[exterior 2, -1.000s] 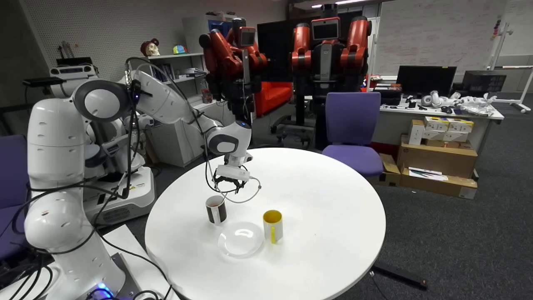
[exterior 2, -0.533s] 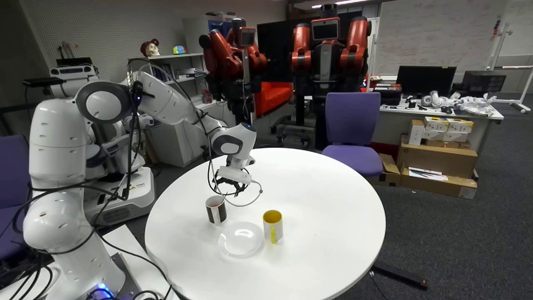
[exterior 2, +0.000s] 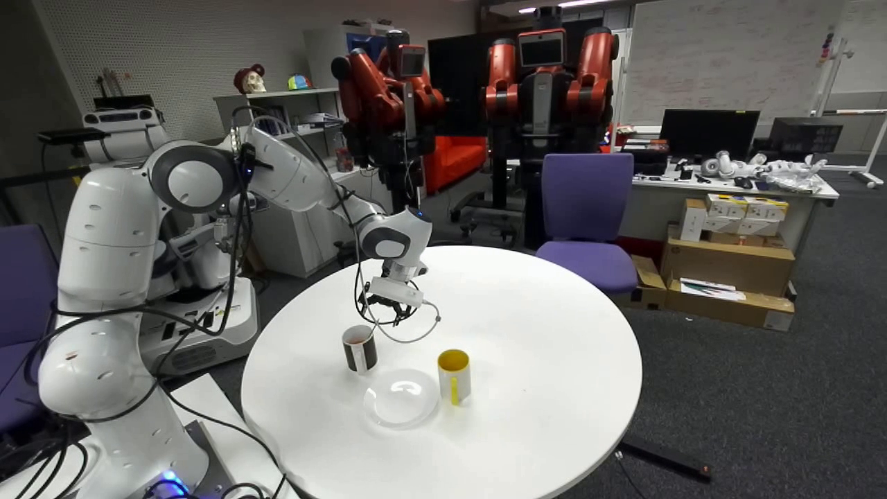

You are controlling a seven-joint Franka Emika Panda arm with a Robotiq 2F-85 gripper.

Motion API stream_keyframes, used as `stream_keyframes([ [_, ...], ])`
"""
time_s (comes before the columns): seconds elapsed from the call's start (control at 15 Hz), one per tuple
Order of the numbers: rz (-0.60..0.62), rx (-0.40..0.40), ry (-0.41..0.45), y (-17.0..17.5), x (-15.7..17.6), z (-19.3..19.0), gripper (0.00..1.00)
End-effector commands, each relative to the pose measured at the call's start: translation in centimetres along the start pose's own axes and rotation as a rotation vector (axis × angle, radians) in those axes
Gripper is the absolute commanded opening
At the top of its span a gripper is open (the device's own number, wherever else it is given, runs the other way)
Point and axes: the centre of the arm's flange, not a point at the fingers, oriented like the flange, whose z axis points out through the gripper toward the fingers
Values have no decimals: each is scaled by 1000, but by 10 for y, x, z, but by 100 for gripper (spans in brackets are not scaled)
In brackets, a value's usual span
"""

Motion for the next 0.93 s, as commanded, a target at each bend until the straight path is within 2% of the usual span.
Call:
stream_keyframes([
  [0.0, -14, 59, 12, 12, 15, -1, 100],
  [0.27, -28, 86, -27, 13, 18, -3, 100],
  [0.47, -20, 49, -49, 5, 18, -13, 100],
  [0.6, -20, 10, -44, -4, 16, -18, 100],
  [0.87, -10, -17, -29, -18, 13, -20, 100],
])
